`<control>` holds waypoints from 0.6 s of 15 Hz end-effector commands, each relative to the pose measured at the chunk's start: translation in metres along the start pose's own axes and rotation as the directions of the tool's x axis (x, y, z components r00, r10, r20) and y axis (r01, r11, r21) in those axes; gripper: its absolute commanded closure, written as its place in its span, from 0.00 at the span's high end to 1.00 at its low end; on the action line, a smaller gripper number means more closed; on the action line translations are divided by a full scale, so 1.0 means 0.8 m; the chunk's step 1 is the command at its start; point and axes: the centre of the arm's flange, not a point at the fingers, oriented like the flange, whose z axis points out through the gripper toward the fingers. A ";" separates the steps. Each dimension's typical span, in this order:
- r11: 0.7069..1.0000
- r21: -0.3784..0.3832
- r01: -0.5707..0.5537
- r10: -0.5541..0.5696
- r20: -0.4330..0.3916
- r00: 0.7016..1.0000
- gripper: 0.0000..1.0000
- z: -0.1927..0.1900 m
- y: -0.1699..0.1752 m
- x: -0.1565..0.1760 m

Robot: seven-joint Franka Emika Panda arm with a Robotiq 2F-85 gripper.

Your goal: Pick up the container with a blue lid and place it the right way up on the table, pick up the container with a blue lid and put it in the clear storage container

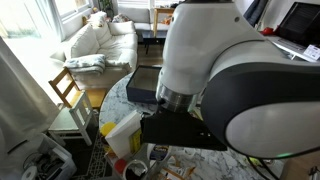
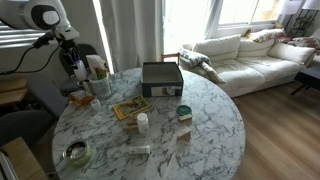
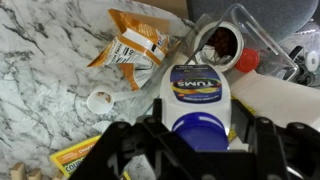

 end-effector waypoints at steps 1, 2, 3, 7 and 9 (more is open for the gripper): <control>1.000 0.004 -0.010 0.010 -0.058 0.998 0.42 0.017 -0.030 0.004; 1.000 0.007 -0.007 0.007 -0.068 0.998 0.42 0.021 -0.036 0.004; 1.000 0.011 -0.006 0.007 -0.076 0.997 0.42 0.024 -0.042 0.003; 1.000 0.001 -0.014 0.014 -0.098 0.995 0.42 0.039 -0.058 -0.006; 1.000 -0.008 -0.028 0.027 -0.111 0.993 0.42 0.045 -0.064 -0.009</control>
